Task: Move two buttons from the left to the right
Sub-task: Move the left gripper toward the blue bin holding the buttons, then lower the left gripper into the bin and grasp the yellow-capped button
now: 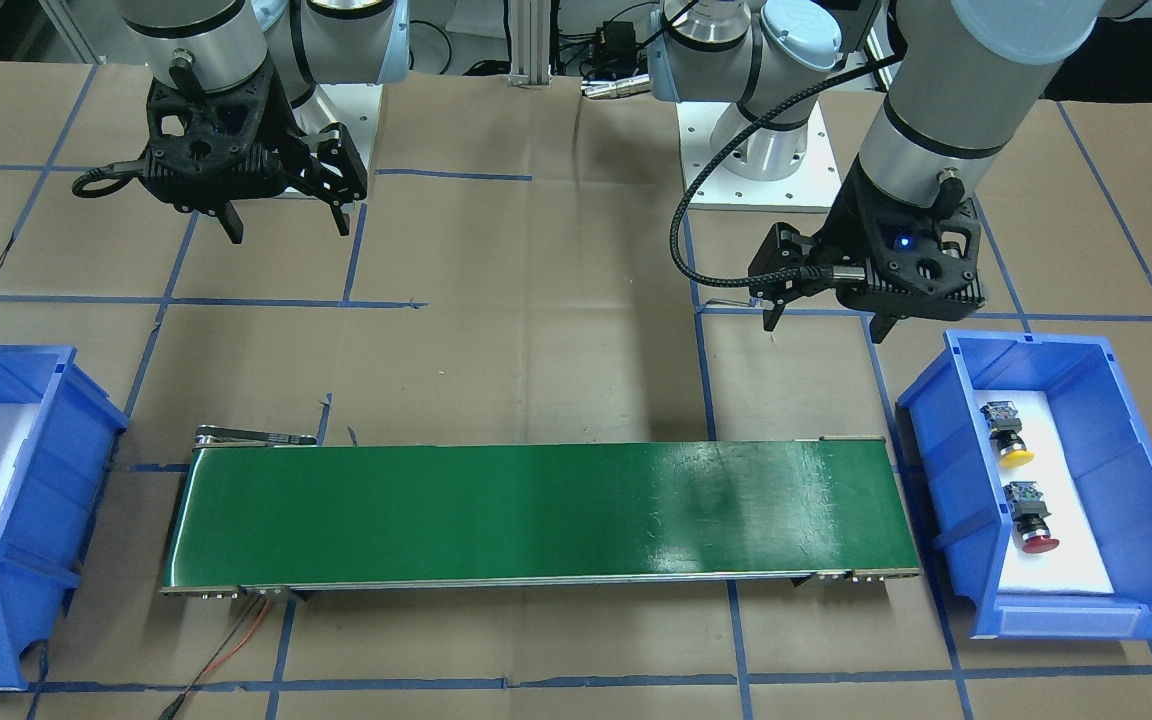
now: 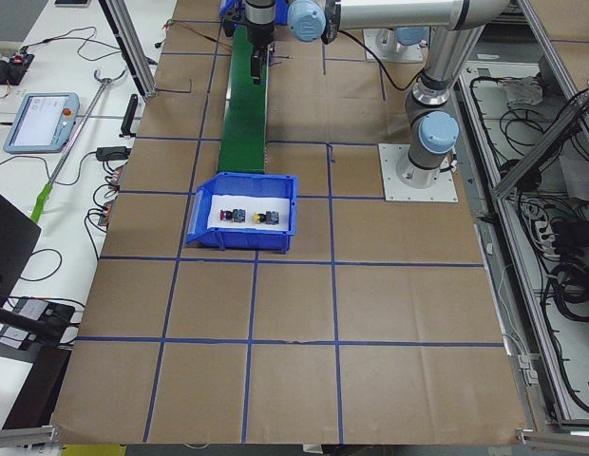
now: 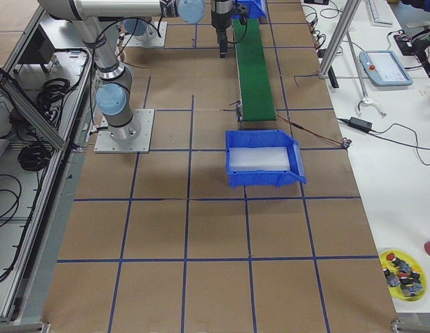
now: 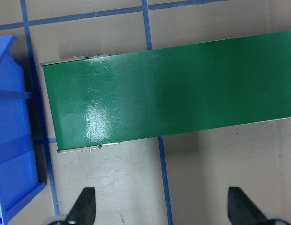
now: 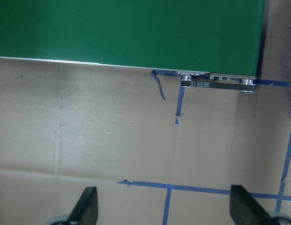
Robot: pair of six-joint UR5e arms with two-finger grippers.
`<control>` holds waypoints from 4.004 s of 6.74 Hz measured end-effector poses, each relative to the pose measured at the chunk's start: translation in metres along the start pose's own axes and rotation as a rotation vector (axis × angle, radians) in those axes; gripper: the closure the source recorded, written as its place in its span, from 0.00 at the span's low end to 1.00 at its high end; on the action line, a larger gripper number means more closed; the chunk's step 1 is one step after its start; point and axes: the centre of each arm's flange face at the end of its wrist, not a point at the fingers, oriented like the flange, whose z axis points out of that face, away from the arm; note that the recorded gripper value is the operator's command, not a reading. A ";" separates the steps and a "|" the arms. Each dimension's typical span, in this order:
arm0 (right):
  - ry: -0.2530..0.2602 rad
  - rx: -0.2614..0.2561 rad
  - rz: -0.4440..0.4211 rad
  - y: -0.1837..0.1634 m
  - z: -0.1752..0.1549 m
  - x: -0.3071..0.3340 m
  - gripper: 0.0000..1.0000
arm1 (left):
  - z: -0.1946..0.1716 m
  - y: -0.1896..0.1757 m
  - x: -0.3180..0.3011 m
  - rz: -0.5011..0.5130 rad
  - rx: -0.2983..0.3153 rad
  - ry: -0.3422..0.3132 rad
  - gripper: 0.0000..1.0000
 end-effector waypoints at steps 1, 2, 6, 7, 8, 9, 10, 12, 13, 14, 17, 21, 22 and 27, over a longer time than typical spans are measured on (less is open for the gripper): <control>-0.001 0.001 -0.001 0.000 0.000 0.000 0.00 | 0.000 0.000 0.000 0.000 0.000 0.000 0.00; -0.001 0.002 -0.001 0.000 -0.001 0.000 0.00 | 0.000 0.001 0.000 0.000 -0.001 0.000 0.00; 0.000 0.001 0.000 0.000 -0.001 0.000 0.00 | 0.000 -0.004 -0.003 0.001 0.000 0.000 0.00; 0.000 0.000 0.000 0.000 0.000 0.000 0.00 | 0.000 -0.003 -0.004 0.002 0.002 -0.001 0.00; 0.001 0.000 0.000 0.000 0.000 0.000 0.00 | -0.003 -0.003 -0.006 0.001 0.006 -0.001 0.00; 0.001 0.000 0.000 0.000 0.000 0.000 0.00 | -0.005 -0.002 -0.012 -0.008 0.010 -0.002 0.00; 0.001 -0.001 0.000 0.000 0.000 0.000 0.00 | -0.004 -0.002 -0.023 -0.025 0.009 -0.002 0.00; -0.001 -0.004 0.000 0.000 0.002 0.000 0.00 | 0.004 -0.001 -0.083 -0.052 0.001 -0.008 0.00; -0.001 -0.005 0.000 0.000 0.002 0.000 0.00 | 0.011 0.004 -0.143 -0.071 -0.011 -0.010 0.00; 0.000 -0.006 -0.001 0.000 0.003 0.000 0.00 | 0.022 0.014 -0.209 -0.098 -0.030 -0.008 0.00; 0.001 -0.008 -0.002 0.000 0.004 0.000 0.00 | 0.053 0.061 -0.352 -0.166 -0.062 0.008 0.01; -0.001 -0.010 0.000 0.000 0.005 0.000 0.00 | 0.100 0.047 -0.359 -0.191 -0.060 0.014 0.01; -0.001 -0.011 -0.001 0.000 0.005 0.000 0.00 | 0.120 0.043 -0.354 -0.179 -0.058 0.014 0.01; 0.000 -0.010 -0.003 0.000 0.005 0.000 0.00 | 0.220 0.043 -0.338 -0.086 -0.051 0.009 0.00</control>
